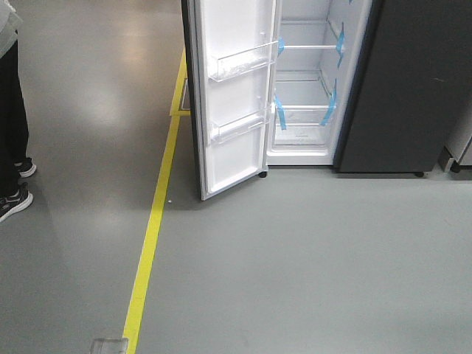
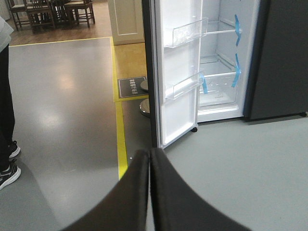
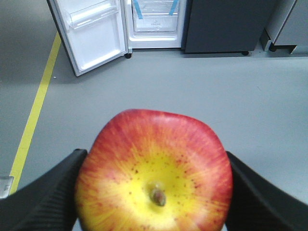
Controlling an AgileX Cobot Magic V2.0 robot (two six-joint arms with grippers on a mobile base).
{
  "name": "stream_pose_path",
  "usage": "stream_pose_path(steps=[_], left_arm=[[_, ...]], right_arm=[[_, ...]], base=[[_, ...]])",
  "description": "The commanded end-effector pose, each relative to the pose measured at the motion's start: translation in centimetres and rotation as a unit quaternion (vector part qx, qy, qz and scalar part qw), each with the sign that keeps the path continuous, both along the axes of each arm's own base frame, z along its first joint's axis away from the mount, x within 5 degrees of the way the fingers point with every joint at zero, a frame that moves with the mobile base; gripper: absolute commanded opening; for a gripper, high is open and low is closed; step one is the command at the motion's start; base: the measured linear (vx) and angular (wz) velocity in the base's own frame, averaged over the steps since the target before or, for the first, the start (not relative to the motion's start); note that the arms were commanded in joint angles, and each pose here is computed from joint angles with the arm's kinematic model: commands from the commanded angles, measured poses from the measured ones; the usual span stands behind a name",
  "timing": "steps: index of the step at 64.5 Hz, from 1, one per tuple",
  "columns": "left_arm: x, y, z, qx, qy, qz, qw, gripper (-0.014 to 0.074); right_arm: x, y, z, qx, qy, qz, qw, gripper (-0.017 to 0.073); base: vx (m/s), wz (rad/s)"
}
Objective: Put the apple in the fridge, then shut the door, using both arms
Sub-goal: 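Drive closer to the refrigerator's open door, then approach the refrigerator shelves with the apple held in the right gripper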
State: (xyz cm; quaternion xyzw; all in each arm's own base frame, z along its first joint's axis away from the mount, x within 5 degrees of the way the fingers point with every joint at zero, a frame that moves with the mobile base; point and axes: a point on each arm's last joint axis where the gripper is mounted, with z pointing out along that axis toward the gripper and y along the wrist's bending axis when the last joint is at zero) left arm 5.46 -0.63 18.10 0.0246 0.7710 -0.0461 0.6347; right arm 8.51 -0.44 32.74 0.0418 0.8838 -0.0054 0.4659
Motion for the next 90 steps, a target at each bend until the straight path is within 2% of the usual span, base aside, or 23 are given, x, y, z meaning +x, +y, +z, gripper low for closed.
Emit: stream_pose_path(steps=[1,90], left_arm=[[0.06,-0.01,0.09,-0.009,-0.033,0.000,0.999,-0.0005],[0.06,-0.01,0.09,-0.009,-0.033,0.000,0.999,-0.0005]], right_arm=[[0.30,-0.06,1.42,-0.008,-0.049,0.001,0.999,0.0100],[0.30,-0.06,1.42,-0.008,-0.049,0.001,0.999,0.0100]], base=[[0.11,-0.01],[0.11,0.00]])
